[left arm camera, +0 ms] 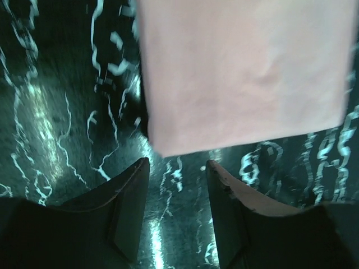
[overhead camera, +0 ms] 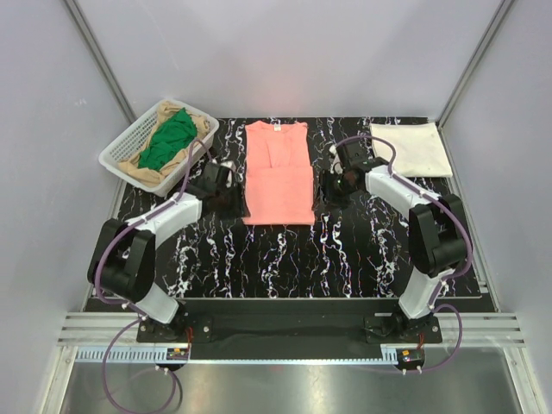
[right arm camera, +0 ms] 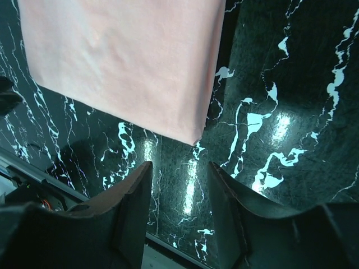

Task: Fold and stack the t-shirts
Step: Fold the tshirt

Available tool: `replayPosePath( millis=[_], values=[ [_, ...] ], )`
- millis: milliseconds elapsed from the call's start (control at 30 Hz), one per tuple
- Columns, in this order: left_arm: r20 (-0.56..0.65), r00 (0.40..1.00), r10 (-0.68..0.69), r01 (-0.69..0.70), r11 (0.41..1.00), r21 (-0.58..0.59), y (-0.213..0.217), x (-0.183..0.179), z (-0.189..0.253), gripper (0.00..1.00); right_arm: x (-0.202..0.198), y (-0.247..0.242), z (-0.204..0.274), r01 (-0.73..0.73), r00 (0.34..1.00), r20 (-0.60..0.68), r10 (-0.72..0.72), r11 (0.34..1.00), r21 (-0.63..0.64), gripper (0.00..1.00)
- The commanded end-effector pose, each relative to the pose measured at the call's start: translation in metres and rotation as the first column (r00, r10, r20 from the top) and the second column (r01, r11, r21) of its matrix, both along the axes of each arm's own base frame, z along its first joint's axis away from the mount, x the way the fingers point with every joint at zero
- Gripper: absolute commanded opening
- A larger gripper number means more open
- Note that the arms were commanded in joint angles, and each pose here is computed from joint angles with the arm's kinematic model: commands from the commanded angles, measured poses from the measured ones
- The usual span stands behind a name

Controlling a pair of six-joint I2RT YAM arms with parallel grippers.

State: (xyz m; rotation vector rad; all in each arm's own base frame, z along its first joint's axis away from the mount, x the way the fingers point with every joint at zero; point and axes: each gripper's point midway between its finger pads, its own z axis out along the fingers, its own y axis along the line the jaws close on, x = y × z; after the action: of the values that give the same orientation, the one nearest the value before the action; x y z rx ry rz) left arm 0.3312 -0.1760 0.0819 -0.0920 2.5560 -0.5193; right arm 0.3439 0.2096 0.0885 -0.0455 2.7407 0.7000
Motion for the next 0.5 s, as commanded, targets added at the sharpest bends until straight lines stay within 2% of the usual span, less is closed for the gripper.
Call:
replayPosePath(
  millis=[0,200,467],
  values=[
    [0.018,1.000,-0.015,0.016,0.999,-0.050,-0.009,0.002,-0.005,0.50,0.009,0.009,-0.004,-0.016,1.000,0.024,0.014,0.998,0.057,0.51],
    [0.017,1.000,-0.010,0.010,1.000,-0.005,-0.001,0.001,-0.029,0.59,0.008,0.014,-0.025,-0.049,0.999,0.016,0.047,0.996,0.077,0.51],
    [0.017,0.999,-0.050,0.051,0.998,-0.039,-0.012,0.008,-0.041,0.56,0.004,0.015,-0.054,-0.062,0.998,-0.005,0.062,0.995,0.080,0.50]
  ],
)
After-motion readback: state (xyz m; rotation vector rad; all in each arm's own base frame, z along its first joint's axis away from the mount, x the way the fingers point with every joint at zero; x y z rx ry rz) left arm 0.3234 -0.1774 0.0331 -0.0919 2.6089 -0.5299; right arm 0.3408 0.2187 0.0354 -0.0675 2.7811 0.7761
